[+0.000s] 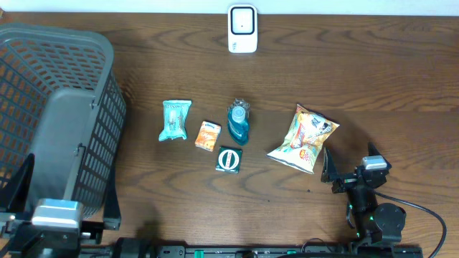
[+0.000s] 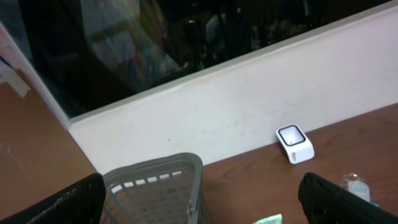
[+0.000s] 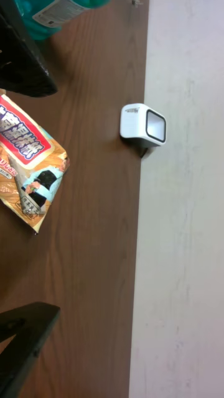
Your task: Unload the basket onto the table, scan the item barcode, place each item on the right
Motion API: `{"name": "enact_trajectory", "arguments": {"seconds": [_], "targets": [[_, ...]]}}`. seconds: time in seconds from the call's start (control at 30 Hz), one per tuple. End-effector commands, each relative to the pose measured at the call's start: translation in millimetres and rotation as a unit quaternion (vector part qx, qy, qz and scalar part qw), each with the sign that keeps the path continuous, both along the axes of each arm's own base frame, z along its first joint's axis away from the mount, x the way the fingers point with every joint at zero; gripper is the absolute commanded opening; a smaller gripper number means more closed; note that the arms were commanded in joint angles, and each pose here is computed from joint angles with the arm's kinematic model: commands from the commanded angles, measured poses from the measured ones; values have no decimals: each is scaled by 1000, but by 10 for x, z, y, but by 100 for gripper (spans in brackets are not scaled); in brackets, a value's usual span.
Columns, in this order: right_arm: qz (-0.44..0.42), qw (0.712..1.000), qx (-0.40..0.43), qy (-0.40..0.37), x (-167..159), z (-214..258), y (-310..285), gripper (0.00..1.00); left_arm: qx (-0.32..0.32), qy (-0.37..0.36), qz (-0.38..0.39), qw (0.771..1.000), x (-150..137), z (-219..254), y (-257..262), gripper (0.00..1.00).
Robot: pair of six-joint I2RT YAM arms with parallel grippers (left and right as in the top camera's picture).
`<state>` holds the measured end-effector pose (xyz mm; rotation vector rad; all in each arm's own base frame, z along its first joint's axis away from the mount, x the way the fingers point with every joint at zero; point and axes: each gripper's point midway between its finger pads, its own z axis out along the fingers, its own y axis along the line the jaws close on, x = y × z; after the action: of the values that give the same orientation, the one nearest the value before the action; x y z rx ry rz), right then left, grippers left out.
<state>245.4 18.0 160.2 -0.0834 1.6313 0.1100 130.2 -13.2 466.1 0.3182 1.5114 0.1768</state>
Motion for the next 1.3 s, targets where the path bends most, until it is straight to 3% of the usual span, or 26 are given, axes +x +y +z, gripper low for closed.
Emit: {"name": "enact_trajectory", "arguments": {"seconds": [0.0, 0.23, 0.3, 0.47, 0.57, 0.73, 1.0, 1.27], "targets": [[4, 1000, 0, 0, -4, -3, 18, 99, 13, -33, 17, 999, 60, 143, 53, 98], [4, 1000, 0, 0, -4, -3, 18, 99, -18, -208, 63, 976, -137, 997, 245, 98], [4, 1000, 0, 0, -4, -3, 18, 99, -20, -222, 63, 973, -168, 1060, 250, 98], [4, 1000, 0, 0, -4, -3, 18, 99, -10, -169, 61, 984, -64, 807, 233, 98], [4, 1000, 0, 0, -4, -3, 18, 99, -12, -184, 60, 981, -102, 873, 234, 98], [4, 1000, 0, 0, -4, -3, 18, 99, -15, -209, 51, 977, -320, 891, 232, 98], [4, 1000, 0, 0, -4, -3, 18, 99, -32, -287, 58, 956, -955, 641, 332, 98], [4, 1000, 0, 0, -4, -3, 18, 99, -43, -290, 90, 952, -928, 405, 439, 98]]}}
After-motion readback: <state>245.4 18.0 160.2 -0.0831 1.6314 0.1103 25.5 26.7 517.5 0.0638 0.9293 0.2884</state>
